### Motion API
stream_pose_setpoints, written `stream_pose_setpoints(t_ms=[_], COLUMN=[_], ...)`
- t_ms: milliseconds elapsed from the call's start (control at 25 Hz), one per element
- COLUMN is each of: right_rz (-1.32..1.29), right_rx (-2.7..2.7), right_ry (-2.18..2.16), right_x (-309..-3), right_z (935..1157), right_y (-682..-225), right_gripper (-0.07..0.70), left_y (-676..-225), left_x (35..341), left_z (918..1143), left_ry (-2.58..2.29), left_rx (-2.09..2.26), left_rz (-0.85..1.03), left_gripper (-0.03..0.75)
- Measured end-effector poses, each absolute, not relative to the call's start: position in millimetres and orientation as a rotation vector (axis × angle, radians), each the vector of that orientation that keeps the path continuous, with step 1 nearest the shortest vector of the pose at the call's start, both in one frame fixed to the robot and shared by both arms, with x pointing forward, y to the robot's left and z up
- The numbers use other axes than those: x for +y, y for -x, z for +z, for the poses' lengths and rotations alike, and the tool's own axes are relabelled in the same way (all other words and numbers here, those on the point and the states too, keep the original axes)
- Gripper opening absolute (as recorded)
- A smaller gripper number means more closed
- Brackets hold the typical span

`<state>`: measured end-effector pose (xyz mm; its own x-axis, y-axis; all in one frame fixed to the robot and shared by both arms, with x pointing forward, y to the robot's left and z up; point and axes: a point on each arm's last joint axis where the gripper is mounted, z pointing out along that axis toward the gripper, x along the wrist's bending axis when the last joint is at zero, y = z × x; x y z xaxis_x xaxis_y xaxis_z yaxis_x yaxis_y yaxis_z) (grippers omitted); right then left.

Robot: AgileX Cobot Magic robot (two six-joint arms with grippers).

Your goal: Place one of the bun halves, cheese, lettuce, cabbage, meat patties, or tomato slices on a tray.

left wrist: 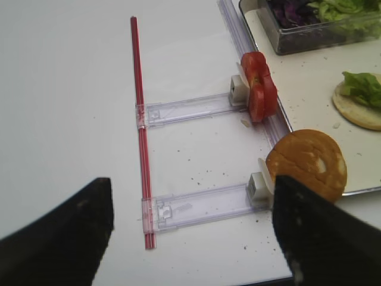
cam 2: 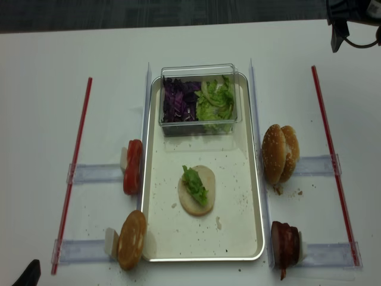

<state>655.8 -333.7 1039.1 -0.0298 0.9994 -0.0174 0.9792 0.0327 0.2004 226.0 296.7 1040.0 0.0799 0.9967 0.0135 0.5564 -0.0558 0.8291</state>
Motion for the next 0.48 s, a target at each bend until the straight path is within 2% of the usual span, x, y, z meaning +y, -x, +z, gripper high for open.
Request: stream_pose_setpoints(t_ms=[480], right_rz=[0.203], right_rx=[2.143], right_ry=[-2.126], right_x=[-331.1], right_z=[1034.7], right_y=[-648.8], right_gripper=[0.670], left_y=[-226.0], left_x=[296.7], left_z=[1040.0], left_ry=[-1.693], left_rx=[1.552], left_rz=[0.840], left_gripper=[0.509])
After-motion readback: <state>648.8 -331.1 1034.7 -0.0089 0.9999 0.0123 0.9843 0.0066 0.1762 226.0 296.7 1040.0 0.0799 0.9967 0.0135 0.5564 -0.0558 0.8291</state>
